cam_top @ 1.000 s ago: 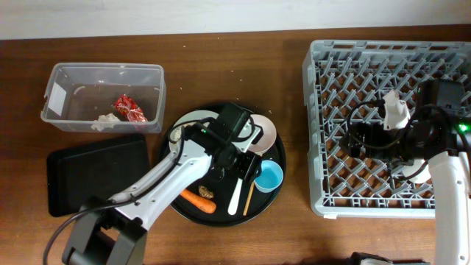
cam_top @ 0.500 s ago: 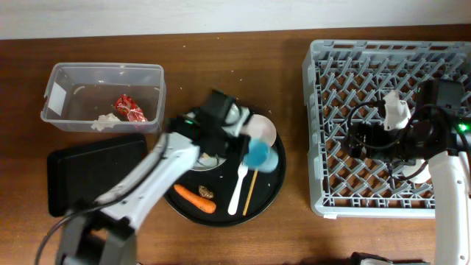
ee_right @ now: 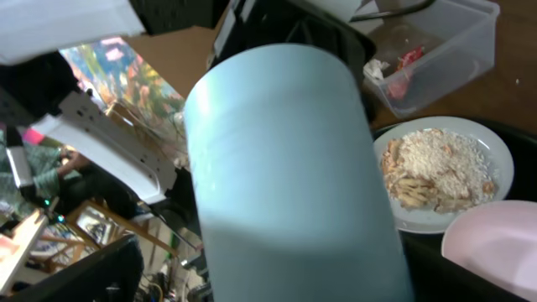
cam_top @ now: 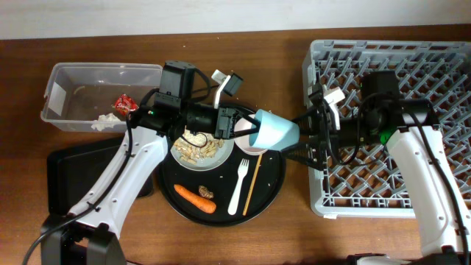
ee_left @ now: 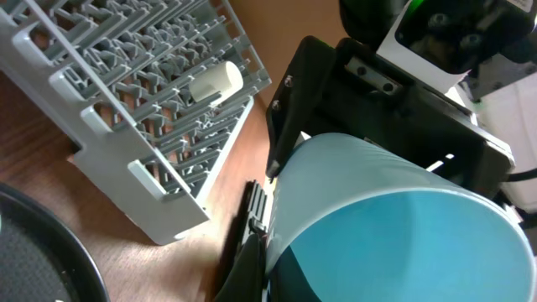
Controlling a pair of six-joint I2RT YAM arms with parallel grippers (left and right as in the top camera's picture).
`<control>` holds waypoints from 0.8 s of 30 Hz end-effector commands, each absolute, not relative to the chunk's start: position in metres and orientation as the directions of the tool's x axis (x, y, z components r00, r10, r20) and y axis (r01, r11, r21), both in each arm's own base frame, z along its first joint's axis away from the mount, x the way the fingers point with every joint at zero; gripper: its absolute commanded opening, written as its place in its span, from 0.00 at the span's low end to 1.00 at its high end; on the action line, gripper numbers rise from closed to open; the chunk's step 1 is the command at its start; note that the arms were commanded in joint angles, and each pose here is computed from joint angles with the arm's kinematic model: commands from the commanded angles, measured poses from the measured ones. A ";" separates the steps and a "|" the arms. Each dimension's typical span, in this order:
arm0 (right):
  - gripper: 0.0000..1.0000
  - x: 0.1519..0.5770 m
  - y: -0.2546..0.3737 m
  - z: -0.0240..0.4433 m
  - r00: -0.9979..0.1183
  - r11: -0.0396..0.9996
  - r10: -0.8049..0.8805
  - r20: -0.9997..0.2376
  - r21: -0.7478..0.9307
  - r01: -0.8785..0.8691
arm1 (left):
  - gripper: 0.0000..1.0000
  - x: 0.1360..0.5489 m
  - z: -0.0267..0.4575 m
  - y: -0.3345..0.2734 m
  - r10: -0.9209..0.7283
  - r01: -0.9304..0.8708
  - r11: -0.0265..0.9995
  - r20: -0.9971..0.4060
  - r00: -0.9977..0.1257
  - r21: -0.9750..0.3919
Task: Sort waste into correct bins and load items into the dishwasher rack
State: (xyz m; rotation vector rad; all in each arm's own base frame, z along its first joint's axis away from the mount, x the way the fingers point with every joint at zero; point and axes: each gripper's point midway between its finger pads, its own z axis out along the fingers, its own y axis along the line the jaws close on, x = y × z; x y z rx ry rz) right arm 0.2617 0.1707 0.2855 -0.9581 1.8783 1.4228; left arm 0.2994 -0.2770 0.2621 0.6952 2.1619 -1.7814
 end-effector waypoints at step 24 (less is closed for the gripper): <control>0.52 0.327 -0.162 0.192 -0.836 0.888 0.434 -0.336 0.002 0.460 | 0.94 0.332 0.142 -0.165 0.037 0.149 0.920 -0.298 -0.954 -0.362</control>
